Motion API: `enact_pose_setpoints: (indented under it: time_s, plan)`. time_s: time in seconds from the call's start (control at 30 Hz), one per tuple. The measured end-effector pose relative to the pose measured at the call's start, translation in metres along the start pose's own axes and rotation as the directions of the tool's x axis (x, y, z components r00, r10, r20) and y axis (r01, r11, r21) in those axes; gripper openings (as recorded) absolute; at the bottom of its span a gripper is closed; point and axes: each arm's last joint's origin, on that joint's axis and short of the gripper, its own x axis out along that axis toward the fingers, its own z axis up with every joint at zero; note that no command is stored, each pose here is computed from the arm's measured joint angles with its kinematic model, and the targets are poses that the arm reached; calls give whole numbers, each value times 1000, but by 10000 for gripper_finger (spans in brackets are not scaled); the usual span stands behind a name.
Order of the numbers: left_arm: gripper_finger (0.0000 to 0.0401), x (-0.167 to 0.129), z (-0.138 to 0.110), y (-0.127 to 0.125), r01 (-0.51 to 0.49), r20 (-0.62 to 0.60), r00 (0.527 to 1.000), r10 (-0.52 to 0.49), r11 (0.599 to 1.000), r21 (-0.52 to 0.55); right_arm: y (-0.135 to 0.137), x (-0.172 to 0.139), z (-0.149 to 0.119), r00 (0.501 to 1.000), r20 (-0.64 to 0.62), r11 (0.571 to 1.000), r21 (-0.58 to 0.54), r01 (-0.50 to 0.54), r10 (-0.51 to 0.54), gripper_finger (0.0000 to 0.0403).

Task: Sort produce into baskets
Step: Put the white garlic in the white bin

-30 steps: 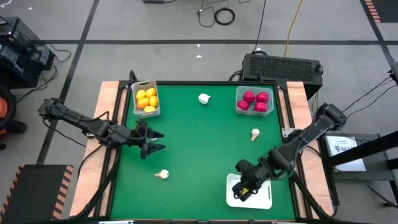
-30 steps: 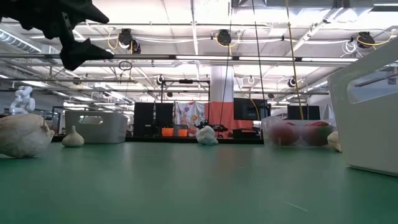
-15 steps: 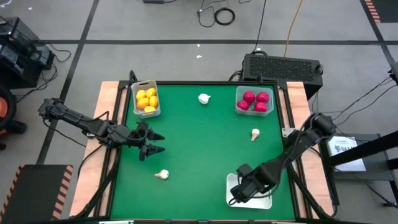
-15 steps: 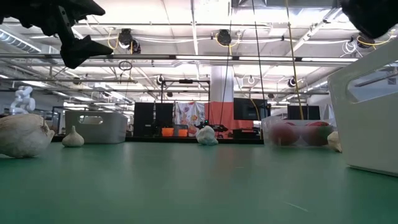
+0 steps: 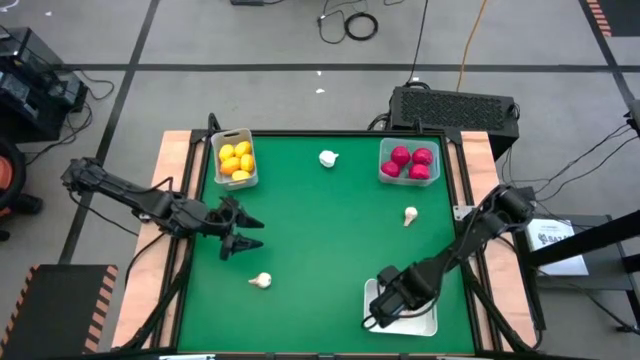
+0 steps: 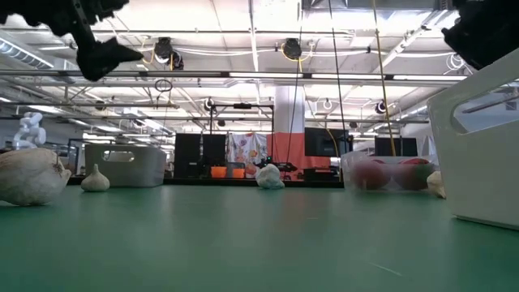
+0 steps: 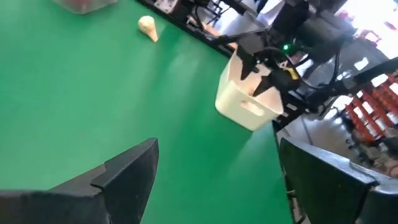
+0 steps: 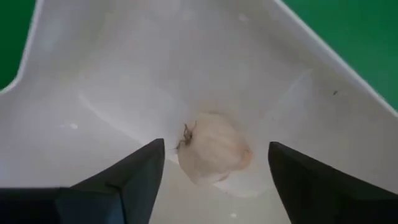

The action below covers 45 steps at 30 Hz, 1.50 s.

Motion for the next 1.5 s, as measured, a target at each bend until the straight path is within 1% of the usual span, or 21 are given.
enact_pose_setpoints:
  time_s: [0.1,0.2,0.27,0.37,0.47,0.53,0.6,0.7,0.77,0.83,0.93,1.0,1.07,1.1,1.2,1.3,1.37,1.5]
  plan:
    - [341,-6,6,-3,-50,-68,996,55,997,63,0,-2,5,1000,-21,1000,6,-1,1,288]
    - [341,-18,15,-5,-172,-142,973,182,982,77,1,-5,10,998,-54,1000,2,-13,13,290]
    - [341,-27,22,-4,-276,-192,939,287,958,80,1,-9,13,998,-63,1000,-9,-27,26,290]
    - [341,-36,30,-2,-404,-259,878,403,913,54,2,-19,16,996,-61,997,-27,-66,65,290]
    - [341,-35,33,3,-505,-308,818,486,863,22,0,-32,18,993,-60,994,-32,-108,106,290]
    - [341,-29,32,10,-565,-362,772,522,825,-16,-3,-42,17,990,-44,990,-36,-138,136,290]
    - [341,-22,30,17,-617,-413,724,553,786,-29,-6,-53,17,984,2,983,-41,-176,177,290]
    - [341,-10,23,29,-676,-468,647,602,737,15,-13,-71,17,963,135,973,-51,-227,232,290]
    - [341,-2,18,36,-692,-487,613,622,720,49,-18,-83,19,930,245,962,-56,-268,274,290]
    - [341,3,11,44,-714,-512,577,636,697,60,-23,-94,19,888,342,950,-60,-306,307,290]
    - [341,9,0,54,-740,-560,524,642,669,74,-27,-105,20,830,437,933,-70,-353,347,290]
    - [341,13,-5,60,-751,-570,508,646,656,75,-29,-109,20,805,475,929,-80,-362,355,290]
    - [341,16,-9,66,-762,-566,500,656,644,73,-29,-110,21,795,493,930,-93,-356,354,290]
    - [341,18,-9,67,-766,-559,500,662,639,71,-30,-110,21,796,494,932,-99,-349,350,290]
    - [341,25,-9,70,-765,-543,519,660,642,50,-31,-110,21,799,496,938,-107,-331,339,290]
    - [341,31,-11,73,-764,-541,522,659,644,47,-30,-109,23,801,499,941,-115,-318,331,290]
    - [341,35,-13,75,-765,-543,519,660,642,49,-32,-109,23,805,501,946,-118,-300,318,290]
    - [340,40,-23,81,-771,-579,489,652,634,63,-34,-108,25,812,505,954,-109,-278,294,290]
